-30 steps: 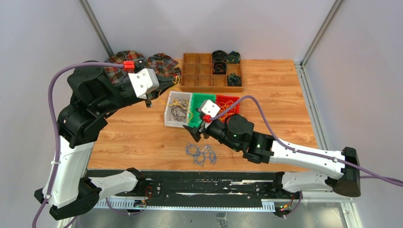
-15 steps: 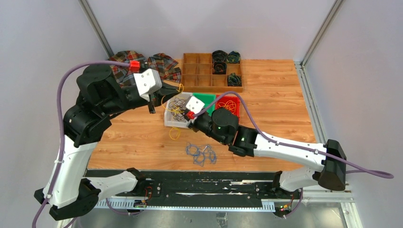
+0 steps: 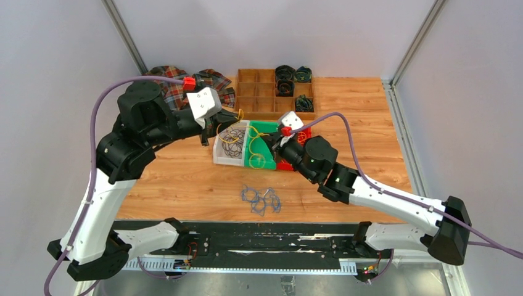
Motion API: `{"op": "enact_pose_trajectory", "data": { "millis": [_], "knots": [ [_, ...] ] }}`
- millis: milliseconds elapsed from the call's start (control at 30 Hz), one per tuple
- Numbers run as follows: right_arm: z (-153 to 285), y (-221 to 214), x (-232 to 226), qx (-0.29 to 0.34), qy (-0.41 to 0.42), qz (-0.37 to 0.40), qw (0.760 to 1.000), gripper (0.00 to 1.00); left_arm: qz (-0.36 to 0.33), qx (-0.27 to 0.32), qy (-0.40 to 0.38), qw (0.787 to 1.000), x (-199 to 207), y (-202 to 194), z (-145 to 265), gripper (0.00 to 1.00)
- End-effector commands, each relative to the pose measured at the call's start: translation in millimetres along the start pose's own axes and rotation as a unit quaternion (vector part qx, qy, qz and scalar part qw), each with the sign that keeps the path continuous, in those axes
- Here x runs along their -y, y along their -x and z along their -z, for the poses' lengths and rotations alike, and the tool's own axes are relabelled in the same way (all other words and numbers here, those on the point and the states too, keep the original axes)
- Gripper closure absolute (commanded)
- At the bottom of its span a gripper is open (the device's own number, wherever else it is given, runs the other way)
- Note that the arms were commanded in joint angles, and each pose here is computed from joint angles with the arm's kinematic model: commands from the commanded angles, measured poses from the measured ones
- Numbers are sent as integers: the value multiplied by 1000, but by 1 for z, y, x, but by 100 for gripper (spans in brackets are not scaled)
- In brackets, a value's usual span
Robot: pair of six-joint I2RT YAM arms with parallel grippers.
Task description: Untangle the cables
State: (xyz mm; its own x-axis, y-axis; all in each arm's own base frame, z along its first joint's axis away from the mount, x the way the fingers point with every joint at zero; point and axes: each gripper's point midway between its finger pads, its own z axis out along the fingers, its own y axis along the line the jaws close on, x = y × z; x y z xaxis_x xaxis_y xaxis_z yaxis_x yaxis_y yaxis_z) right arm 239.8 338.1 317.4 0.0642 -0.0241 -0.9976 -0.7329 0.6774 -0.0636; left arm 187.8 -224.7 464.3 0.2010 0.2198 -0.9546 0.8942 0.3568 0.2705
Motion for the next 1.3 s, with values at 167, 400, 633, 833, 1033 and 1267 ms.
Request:
{"op": "enact_pose_trajectory", "data": {
  "millis": [167,400,633,833,1033,1267],
  "knots": [
    [21,7,27,20,-35,-37,999,99,8,-19,-11,1000,-9,-16,-26,97],
    [32,3,50,9,-69,-40,997,100,12,-79,-8,997,-20,-60,-49,43],
    [47,-37,103,-58,-168,-53,983,99,-21,-259,-24,965,-20,-156,-36,2],
    [57,-59,134,-87,-218,-69,970,100,17,-336,8,942,-42,-204,-18,2],
    [54,-62,150,-96,-235,-77,964,100,25,-362,65,929,-69,-213,2,2],
    [48,-58,161,-99,-246,-82,961,99,31,-394,101,913,-79,-230,25,2]
  ]
}}
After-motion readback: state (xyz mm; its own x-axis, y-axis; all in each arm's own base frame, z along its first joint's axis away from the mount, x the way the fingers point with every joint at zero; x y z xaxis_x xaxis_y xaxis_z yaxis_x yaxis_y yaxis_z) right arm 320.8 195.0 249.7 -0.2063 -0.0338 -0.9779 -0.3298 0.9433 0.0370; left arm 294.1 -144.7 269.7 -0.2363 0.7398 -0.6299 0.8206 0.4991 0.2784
